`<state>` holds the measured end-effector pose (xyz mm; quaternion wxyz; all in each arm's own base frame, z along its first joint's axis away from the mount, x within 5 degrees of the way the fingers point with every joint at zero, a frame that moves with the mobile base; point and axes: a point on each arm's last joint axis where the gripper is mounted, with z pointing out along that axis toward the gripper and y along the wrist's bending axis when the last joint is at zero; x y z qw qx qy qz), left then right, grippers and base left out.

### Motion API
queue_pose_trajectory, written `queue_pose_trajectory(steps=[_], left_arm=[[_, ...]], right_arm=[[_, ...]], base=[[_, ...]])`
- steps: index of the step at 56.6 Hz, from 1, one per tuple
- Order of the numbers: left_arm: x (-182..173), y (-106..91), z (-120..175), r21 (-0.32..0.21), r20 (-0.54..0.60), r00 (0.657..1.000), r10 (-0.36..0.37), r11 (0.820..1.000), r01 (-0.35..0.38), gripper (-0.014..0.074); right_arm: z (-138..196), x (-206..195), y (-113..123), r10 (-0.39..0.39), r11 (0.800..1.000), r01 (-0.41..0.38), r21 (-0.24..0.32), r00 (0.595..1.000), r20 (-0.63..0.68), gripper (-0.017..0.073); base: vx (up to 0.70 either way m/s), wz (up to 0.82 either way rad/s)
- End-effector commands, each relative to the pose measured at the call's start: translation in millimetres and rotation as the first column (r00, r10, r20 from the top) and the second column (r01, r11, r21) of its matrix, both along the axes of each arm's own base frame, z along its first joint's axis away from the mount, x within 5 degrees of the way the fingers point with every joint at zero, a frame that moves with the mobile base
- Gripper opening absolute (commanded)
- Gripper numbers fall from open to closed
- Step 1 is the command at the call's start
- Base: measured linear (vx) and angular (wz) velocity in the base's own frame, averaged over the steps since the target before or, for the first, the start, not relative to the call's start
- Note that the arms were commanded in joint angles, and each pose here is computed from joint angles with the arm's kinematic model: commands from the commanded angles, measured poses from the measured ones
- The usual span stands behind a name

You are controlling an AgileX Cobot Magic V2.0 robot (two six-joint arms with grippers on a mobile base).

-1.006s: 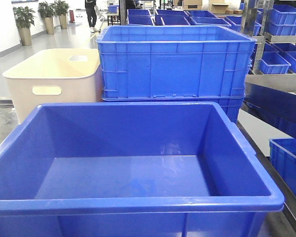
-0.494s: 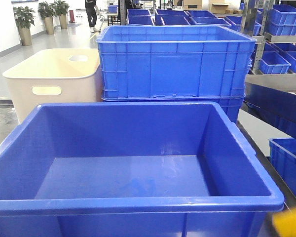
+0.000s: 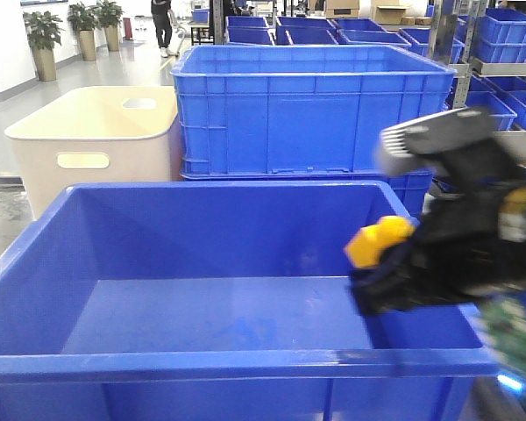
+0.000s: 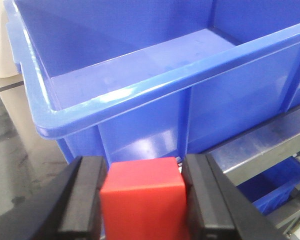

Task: Pick red and yellow blocks into blue bin
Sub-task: 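Move the right gripper over the blue bin and release the brick, then move the left gripper over the blue bin and release the cube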

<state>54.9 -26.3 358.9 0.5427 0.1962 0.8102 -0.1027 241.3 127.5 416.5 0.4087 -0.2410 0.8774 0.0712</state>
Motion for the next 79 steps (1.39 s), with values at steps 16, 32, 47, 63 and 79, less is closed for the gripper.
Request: queue_pose_trajectory(steps=[16, 32, 47, 63, 79], left_arm=[[2, -0.9, 14, -0.047, 0.088, 0.996, 0.002, 0.999, 0.002, 0.0303], [2, -0.9, 14, -0.047, 0.088, 0.996, 0.002, 0.999, 0.002, 0.0303], [2, -0.9, 14, -0.047, 0.088, 0.996, 0.002, 0.999, 0.002, 0.0303], [2, -0.9, 14, -0.047, 0.088, 0.996, 0.002, 0.999, 0.002, 0.0303], [2, -0.9, 14, -0.048, 0.09, 0.996, 0.003, 0.999, 0.002, 0.0303]], right_arm=[[-17, 66, 34, 0.023, 0.999, -0.022, -0.035, 0.999, 0.026, 0.0374], [-16, 69, 36, 0.024, 0.999, -0.023, -0.03, 0.998, 0.053, 0.0606], [24, 28, 12, 0.015, 1.0, -0.016, 0.003, 0.992, 0.128, 0.0568], [23, -45, -28, 0.016, 0.999, -0.027, 0.044, 0.971, 0.237, 0.0527], [-4, -99, -58, 0.016, 0.999, -0.027, 0.039, 0.965, 0.263, 0.0527]], base=[[0.0, 0.0], [0.0, 0.0], [0.0, 0.0], [0.0, 0.0], [0.0, 0.0]])
